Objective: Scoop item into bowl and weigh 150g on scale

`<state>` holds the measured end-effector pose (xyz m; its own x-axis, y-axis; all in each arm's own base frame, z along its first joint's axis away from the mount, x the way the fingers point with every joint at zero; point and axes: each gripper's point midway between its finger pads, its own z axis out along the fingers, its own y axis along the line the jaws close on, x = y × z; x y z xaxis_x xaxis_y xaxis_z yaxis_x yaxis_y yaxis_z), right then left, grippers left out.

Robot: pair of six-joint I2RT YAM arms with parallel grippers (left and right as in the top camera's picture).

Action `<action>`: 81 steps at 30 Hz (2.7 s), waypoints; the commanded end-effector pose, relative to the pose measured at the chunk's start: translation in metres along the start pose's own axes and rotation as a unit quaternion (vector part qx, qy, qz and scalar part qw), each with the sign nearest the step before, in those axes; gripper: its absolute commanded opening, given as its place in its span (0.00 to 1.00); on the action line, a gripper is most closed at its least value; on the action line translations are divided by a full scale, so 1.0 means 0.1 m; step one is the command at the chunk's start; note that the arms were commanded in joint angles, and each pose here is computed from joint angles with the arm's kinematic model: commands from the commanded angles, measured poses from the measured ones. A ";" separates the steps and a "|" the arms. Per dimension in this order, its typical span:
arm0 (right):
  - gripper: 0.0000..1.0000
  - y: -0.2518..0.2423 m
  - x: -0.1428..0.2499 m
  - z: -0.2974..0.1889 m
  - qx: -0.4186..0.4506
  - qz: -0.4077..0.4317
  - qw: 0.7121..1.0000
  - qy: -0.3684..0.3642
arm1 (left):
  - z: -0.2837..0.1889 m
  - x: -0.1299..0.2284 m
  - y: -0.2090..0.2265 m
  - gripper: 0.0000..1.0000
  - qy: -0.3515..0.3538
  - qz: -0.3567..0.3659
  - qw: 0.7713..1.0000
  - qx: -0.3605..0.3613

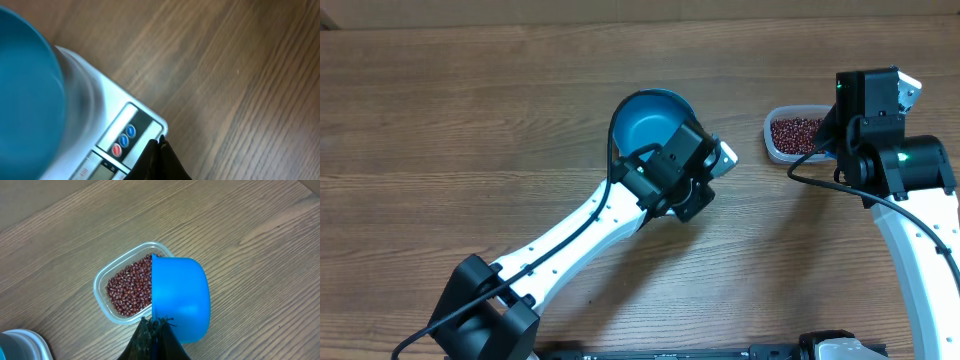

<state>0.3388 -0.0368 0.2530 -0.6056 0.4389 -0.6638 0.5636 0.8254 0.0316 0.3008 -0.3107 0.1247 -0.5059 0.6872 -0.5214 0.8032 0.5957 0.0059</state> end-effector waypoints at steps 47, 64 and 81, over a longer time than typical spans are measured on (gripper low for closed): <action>0.04 0.03 -0.11 -0.10 -0.017 0.016 1.000 -0.015 | 0.13 0.02 -0.10 0.04 -0.029 0.027 0.999 0.022; 0.04 0.02 -0.09 -0.10 -0.014 0.014 1.000 -0.011 | 0.13 0.02 -0.10 0.04 -0.029 0.027 0.999 0.022; 0.04 0.01 -0.07 -0.10 -0.014 0.017 1.000 -0.007 | 0.23 0.04 -0.09 0.04 -0.025 0.034 0.999 0.023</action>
<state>0.3377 -0.0337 0.2508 -0.6094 0.4532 -0.6506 0.5627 0.8253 0.0477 0.3034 -0.3227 0.1117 -0.4420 0.6867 -0.5771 0.8365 0.5478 0.0113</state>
